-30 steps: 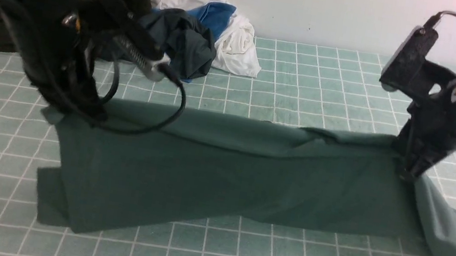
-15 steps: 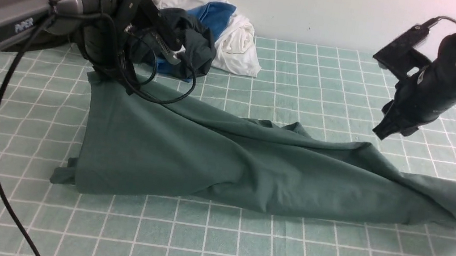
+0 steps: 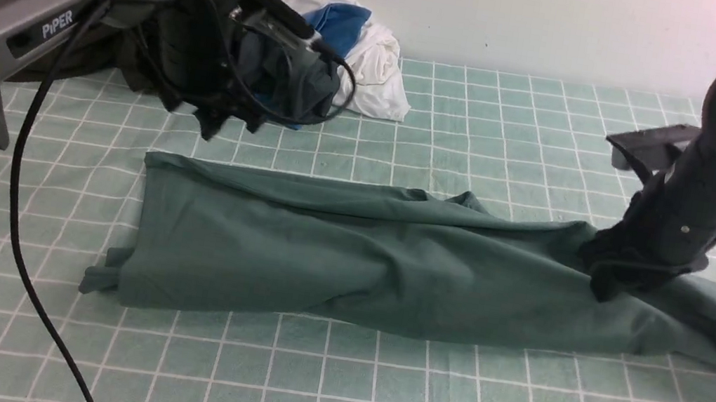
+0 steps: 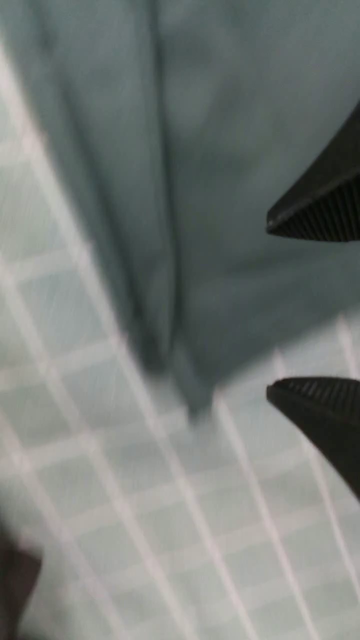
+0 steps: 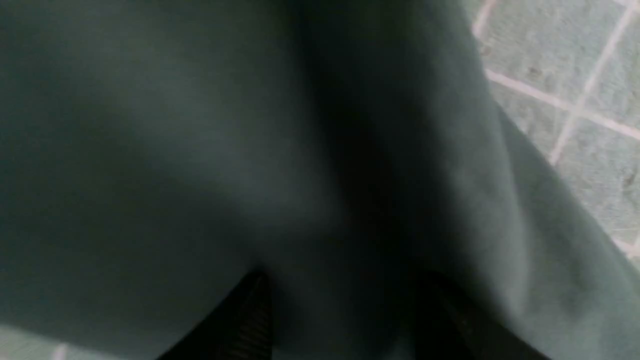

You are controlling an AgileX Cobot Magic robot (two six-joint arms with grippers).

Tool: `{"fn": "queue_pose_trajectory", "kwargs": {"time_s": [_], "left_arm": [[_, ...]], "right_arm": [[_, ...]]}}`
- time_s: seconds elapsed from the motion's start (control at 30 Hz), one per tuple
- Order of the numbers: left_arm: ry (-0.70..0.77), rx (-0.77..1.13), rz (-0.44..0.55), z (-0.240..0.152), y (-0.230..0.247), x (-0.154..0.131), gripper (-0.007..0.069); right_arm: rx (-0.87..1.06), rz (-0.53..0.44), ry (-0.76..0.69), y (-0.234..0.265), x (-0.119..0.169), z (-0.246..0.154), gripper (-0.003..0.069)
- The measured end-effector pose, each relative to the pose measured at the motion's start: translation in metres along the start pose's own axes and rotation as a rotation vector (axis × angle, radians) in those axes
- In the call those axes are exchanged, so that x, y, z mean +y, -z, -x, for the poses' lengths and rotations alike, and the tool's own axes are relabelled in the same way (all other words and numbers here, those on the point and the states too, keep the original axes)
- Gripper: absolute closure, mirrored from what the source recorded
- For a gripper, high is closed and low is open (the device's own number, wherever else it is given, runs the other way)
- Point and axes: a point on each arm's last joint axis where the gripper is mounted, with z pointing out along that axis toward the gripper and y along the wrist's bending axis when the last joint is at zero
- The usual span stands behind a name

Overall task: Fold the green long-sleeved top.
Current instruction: Use the right arm to clamp the right edge of the fabric

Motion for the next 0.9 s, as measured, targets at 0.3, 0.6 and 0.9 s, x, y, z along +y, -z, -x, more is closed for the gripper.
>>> {"fn": "queue_pose_trajectory", "kwargs": {"time_s": [0.3,0.6,0.9], "left_arm": [[-0.094,0.331,-0.074,-0.064,-0.072,-0.036,0.0611],[-0.056,0.365,-0.018,-0.101,-0.069,-0.025,0.0629],[-0.011,0.131,0.003,-0.097,-0.031,-0.017,0.0629]], "right_arm": [[-0.028,-0.136,-0.297,-0.041,-0.103,-0.022,0.0289],[-0.095,-0.100,-0.452,0.016,-0.145,-0.045,0.0289],[-0.201,0.070,-0.361,0.061,-0.106,-0.032,0.0291]]}}
